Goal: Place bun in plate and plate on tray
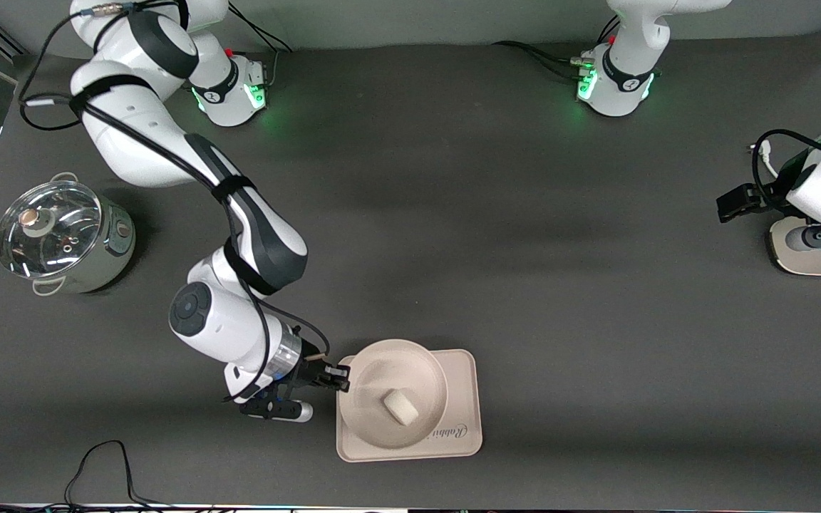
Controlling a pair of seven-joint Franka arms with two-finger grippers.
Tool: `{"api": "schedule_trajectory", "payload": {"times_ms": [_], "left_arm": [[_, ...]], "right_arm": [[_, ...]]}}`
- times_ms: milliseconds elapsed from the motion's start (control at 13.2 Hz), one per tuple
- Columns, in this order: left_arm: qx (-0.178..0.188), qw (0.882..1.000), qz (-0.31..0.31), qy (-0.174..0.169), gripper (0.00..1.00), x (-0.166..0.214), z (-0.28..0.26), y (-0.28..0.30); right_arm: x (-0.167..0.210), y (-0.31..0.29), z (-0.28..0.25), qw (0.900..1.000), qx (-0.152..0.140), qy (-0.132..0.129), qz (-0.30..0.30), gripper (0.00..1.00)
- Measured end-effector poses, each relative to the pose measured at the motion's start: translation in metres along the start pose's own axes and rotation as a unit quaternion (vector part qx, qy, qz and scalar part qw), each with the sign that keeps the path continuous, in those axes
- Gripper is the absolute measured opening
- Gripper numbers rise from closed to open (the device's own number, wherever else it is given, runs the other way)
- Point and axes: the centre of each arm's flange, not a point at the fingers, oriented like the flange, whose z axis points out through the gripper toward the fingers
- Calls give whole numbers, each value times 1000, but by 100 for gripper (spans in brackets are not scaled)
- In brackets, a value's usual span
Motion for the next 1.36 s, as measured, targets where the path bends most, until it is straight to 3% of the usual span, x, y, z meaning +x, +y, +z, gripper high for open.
{"api": "schedule_trajectory", "payload": {"times_ms": [303,682,758,1061,1364], "left_arm": [[0,1000,0,-4,100,0,2,0],[0,1000,-2,-6,100,1,4,-2],[0,1000,-3,-7,100,1,4,-3],[0,1000,-5,-8,100,2,5,-6],[0,1000,-5,-8,100,2,6,-6]], "right_arm": [[-12,32,71,1000,12,-2,20,4],[-13,46,93,999,22,9,28,5],[-12,46,92,999,23,12,26,12],[-3,49,85,1000,19,23,7,57],[22,73,47,996,-50,-1,-78,99]]}}
